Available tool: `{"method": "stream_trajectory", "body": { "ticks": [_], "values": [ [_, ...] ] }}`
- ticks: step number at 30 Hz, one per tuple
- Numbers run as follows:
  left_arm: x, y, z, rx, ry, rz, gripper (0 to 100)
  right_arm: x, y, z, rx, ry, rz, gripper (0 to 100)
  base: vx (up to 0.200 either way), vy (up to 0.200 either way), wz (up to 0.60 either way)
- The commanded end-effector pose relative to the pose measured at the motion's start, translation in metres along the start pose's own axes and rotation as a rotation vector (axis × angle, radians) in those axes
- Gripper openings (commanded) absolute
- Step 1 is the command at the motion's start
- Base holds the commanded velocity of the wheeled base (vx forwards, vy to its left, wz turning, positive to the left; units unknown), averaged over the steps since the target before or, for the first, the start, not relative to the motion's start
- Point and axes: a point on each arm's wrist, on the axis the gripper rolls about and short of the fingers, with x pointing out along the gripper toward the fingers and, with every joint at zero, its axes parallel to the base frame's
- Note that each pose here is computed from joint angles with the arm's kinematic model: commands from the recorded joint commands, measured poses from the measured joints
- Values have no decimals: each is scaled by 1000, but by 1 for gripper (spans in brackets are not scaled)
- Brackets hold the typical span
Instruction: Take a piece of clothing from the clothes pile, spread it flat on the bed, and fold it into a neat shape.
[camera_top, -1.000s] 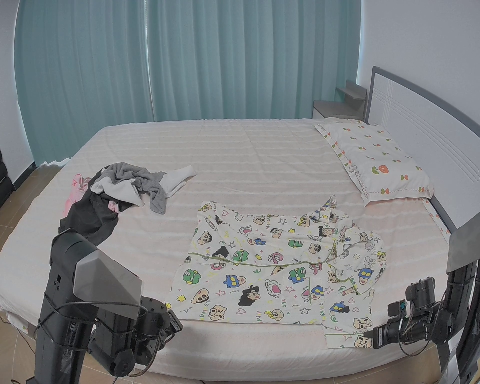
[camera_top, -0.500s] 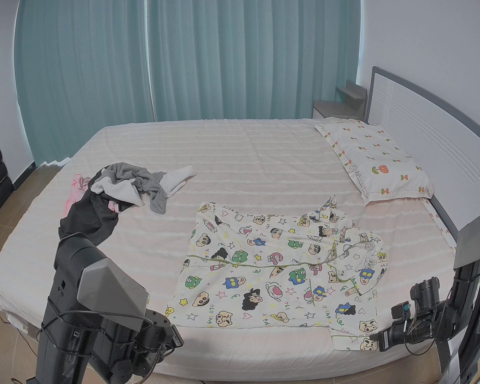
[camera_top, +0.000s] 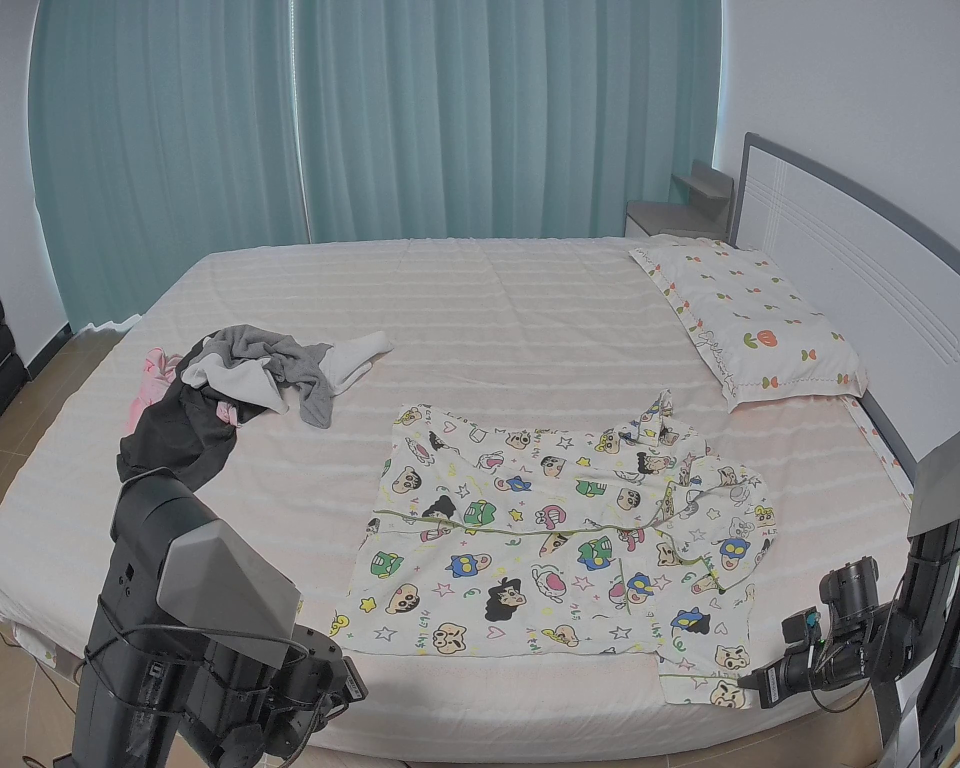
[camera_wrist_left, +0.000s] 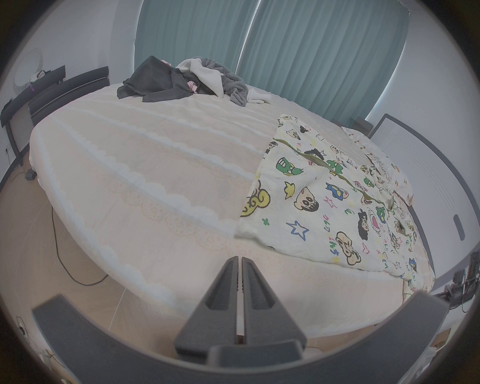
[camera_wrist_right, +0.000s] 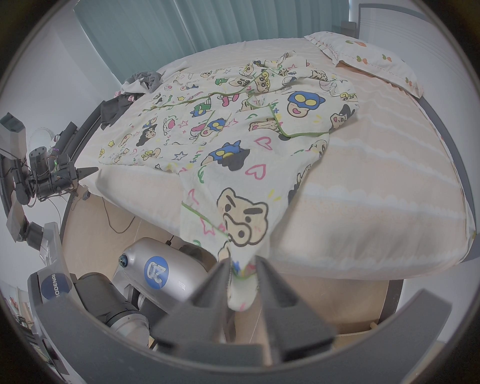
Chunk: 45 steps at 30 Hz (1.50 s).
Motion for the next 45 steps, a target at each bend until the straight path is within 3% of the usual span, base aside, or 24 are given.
{"method": "stream_trajectory", "body": {
  "ticks": [1, 4, 8, 13, 30, 38, 45],
  "values": [
    [0, -1, 4, -17, -17, -10, 0, -2, 1, -5, 0, 20, 3, 100, 0, 0, 0],
    [-2, -3, 12, -46, -45, -30, 0, -9, 0, -1, -5, -16, -6, 100, 0, 0, 0],
    [-17, -12, 40, -175, -134, -105, 0, -27, -3, 10, 19, -140, -19, 100, 0, 0, 0],
    [-20, -14, 47, -246, -148, -129, 0, -30, -4, 22, 157, -211, 21, 100, 0, 0, 0],
    [-17, -12, 49, -256, -134, -144, 0, -27, -5, 28, 181, -240, 47, 100, 176, 0, 0],
    [-17, -15, 49, -283, -135, -157, 0, -27, -5, 28, 181, -239, 48, 100, 0, 0, 0],
    [-16, -17, 48, -278, -131, -163, 0, -25, -5, 27, 181, -231, 49, 100, 0, -200, 0]
  ]
}}
